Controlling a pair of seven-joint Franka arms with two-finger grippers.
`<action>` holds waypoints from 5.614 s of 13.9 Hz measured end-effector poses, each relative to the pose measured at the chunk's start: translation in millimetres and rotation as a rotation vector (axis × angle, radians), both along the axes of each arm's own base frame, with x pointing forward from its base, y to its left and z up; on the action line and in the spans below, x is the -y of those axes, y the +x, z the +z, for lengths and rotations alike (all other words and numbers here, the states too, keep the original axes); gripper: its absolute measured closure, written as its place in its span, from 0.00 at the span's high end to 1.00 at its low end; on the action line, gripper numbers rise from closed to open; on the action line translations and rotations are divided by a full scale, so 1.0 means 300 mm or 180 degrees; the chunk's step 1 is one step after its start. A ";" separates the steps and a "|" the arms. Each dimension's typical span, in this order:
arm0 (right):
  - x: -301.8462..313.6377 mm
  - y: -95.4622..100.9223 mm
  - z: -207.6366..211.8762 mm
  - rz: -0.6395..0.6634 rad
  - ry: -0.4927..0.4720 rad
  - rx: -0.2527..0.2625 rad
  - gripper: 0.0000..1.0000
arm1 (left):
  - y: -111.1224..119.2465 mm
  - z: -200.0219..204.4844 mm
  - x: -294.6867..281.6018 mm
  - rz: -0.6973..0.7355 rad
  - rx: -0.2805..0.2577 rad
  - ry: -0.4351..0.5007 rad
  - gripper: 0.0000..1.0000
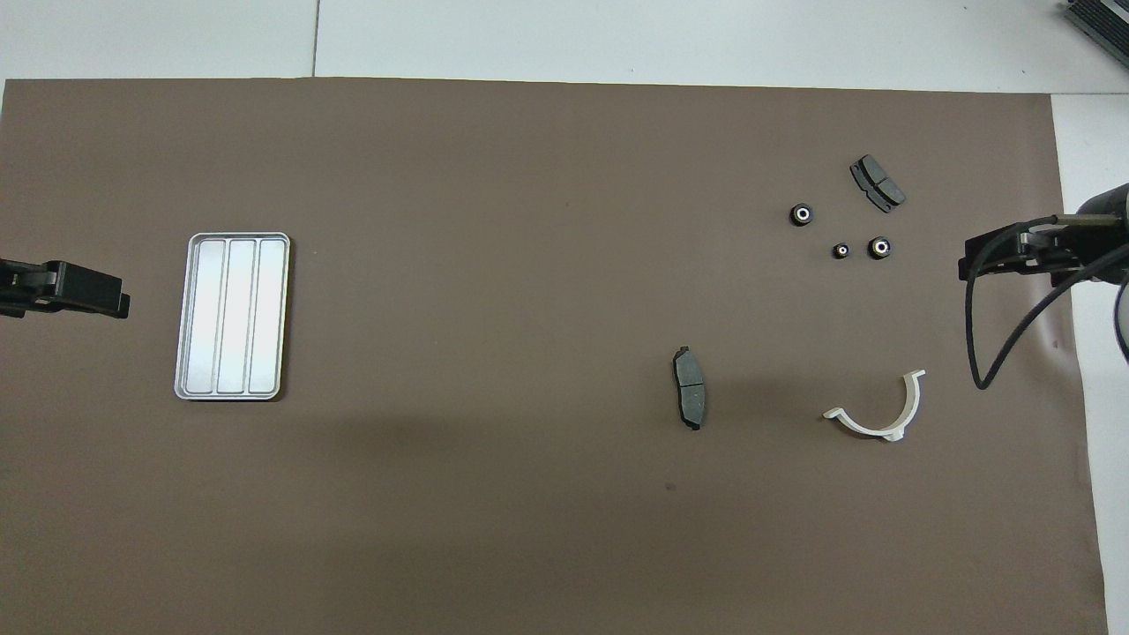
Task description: Pick bearing gear from pile to tray
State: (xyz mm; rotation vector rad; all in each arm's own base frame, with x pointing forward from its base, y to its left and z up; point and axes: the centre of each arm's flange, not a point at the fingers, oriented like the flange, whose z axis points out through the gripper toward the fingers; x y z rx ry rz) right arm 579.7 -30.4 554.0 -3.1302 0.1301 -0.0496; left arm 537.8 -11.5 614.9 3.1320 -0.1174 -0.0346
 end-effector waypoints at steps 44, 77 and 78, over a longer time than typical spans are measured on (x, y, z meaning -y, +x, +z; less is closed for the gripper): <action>-0.073 0.266 -0.835 0.0610 -0.0248 0.0311 0.49 | 0.000 -0.001 0.000 0.0000 -0.0001 0.0000 1.00; -0.172 0.324 -0.718 0.0683 -0.0194 0.0388 0.24 | 0.000 0.000 0.000 0.0000 -0.0001 0.0000 1.00; -0.224 0.335 -0.683 0.0723 -0.0158 0.0439 0.24 | 0.000 0.000 0.000 0.0000 -0.0001 0.0000 1.00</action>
